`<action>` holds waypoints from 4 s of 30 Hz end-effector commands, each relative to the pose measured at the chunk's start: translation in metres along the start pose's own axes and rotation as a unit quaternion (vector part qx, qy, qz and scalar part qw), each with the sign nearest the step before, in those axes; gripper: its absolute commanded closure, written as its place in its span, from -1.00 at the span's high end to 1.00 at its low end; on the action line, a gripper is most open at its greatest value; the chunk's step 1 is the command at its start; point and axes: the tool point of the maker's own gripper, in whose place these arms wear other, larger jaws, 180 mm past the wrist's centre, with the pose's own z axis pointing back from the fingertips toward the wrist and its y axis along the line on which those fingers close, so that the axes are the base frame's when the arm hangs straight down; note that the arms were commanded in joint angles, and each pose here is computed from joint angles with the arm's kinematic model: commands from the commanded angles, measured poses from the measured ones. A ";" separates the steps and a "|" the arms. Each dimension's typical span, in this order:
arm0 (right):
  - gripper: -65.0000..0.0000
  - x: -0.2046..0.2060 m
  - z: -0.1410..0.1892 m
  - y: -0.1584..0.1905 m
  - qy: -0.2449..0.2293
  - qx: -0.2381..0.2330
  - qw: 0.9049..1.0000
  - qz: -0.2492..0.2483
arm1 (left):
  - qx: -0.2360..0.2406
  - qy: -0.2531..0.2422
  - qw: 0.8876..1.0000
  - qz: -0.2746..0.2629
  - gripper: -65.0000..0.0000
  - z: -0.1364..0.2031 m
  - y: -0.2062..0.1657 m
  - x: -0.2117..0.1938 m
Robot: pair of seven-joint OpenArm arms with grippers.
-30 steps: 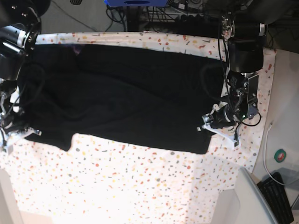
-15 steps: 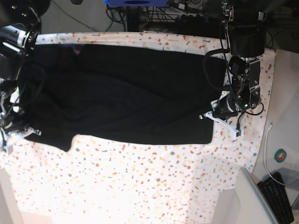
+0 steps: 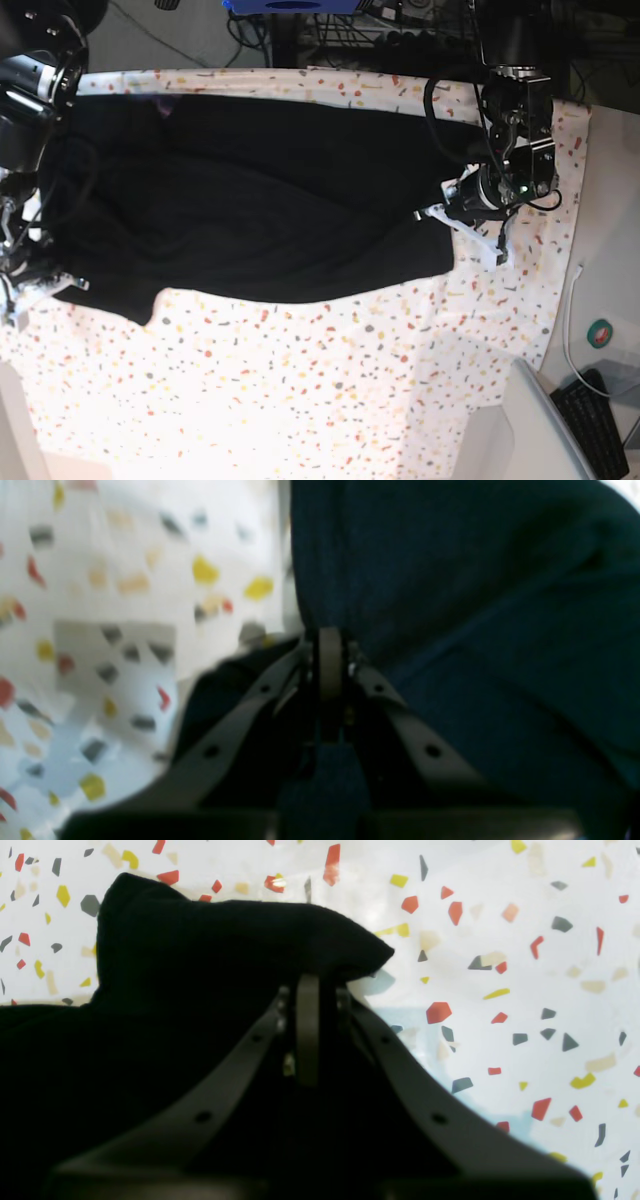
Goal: Layout the t-shirt on the table in an organized manner, then fold the t-shirt properly
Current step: 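Hold the shirt edge with both grippers and pull it taut, then lift the shirt's long edge with both grippers and fold it over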
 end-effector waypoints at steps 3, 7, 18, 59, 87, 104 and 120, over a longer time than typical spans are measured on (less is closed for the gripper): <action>-1.00 0.024 0.006 -0.003 -0.031 0.000 1.000 0.001 | 0.002 -0.014 1.000 -0.003 -1.00 0.005 0.002 0.008; -1.00 0.024 0.006 -0.003 -0.031 0.000 1.000 0.001 | 0.006 -0.040 0.999 0.003 -1.00 0.018 0.008 0.018; -1.00 0.024 0.006 -0.003 -0.030 0.001 1.000 0.001 | 0.005 -0.119 0.993 0.022 0.56 0.038 0.009 0.086; -1.00 -0.015 0.016 0.006 -0.014 -0.007 0.997 0.081 | 0.061 -0.047 0.995 0.063 -1.00 -0.025 0.063 -0.006; -1.00 -0.014 0.016 0.007 -0.015 -0.006 0.996 0.082 | 0.014 -0.135 0.990 0.043 0.11 0.013 0.019 0.114; -1.00 -0.014 0.016 0.007 -0.016 -0.005 0.996 0.082 | 0.070 -0.084 0.993 0.051 0.10 -0.048 0.045 0.098; -1.00 -0.009 0.016 0.009 -0.021 -0.005 0.996 0.082 | 0.047 -0.106 0.993 0.024 0.10 -0.047 0.017 0.106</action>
